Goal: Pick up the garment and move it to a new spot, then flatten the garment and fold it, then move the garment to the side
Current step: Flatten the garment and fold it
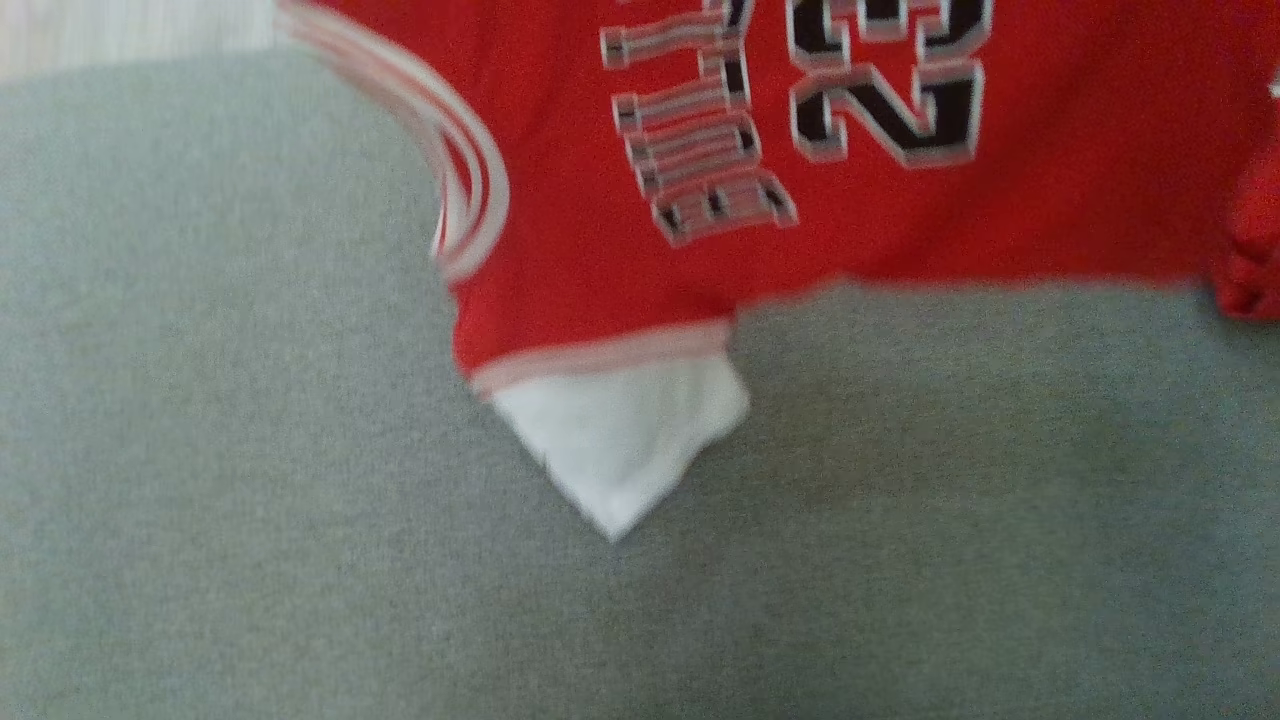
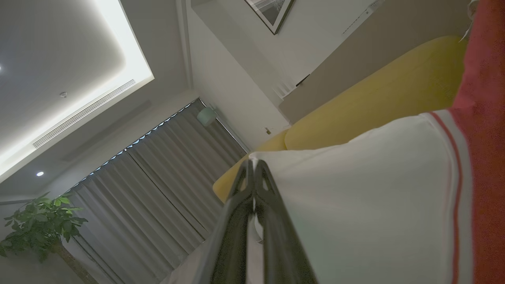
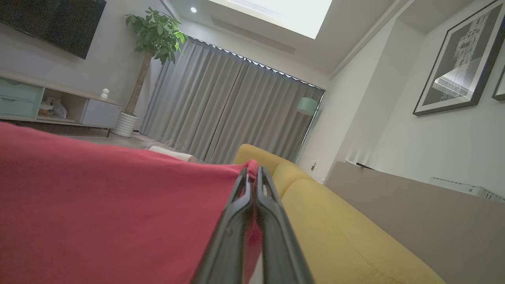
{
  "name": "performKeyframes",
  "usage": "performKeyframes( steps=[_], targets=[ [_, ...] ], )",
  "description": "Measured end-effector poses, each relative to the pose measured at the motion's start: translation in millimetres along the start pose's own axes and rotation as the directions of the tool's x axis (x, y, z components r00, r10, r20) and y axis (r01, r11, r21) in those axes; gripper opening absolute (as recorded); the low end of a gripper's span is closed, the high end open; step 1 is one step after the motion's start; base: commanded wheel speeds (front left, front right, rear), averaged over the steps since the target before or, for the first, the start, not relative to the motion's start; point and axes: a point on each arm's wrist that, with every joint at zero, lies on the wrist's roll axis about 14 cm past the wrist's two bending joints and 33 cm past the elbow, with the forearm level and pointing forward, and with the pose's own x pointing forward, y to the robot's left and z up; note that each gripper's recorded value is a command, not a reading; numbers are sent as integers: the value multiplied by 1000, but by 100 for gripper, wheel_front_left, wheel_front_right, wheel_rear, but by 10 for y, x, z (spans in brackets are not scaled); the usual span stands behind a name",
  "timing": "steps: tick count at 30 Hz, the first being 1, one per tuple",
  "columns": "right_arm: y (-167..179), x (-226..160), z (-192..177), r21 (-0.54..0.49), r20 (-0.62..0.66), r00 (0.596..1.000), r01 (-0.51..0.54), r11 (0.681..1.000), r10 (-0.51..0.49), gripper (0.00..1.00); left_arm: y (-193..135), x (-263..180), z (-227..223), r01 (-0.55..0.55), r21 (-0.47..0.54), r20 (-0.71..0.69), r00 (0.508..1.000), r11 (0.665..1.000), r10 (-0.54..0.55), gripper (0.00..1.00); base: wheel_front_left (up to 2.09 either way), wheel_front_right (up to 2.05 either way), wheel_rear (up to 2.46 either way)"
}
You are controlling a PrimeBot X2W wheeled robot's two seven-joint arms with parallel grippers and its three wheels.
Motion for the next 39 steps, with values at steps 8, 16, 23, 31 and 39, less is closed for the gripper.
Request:
performKeyframes(
  steps=[8, 16, 23, 31, 39],
  targets=[
    [60, 498, -287, -18, 39, 999, 11, 1000, -11, 0, 208, 414, -36, -81, 96, 96, 993, 992, 72, 0, 0, 0, 0],
    [350, 723, -895, -47, -39, 998, -48, 998, 46, 0, 23, 478, -341, -55, 52, 103, 993, 997, 49, 0, 0, 0, 0],
    [893, 439, -1824, 67, -222, 965, -127, 990, 139, 0, -779, -32, -1208, 59, -112, -60, 996, 992, -66, 0, 0, 0, 0],
    [1044, -332, -2032, 200, -305, 940, -91, 976, 150, 0, -1300, -920, -1453, 60, -260, -198, 973, 964, -114, 0, 0, 0, 0],
    [1206, -1425, -2046, 257, -417, 889, -87, 963, 191, 0, -2035, -1898, -1406, 59, -424, -335, 917, 904, -217, 0, 0, 0, 0]
  ],
)
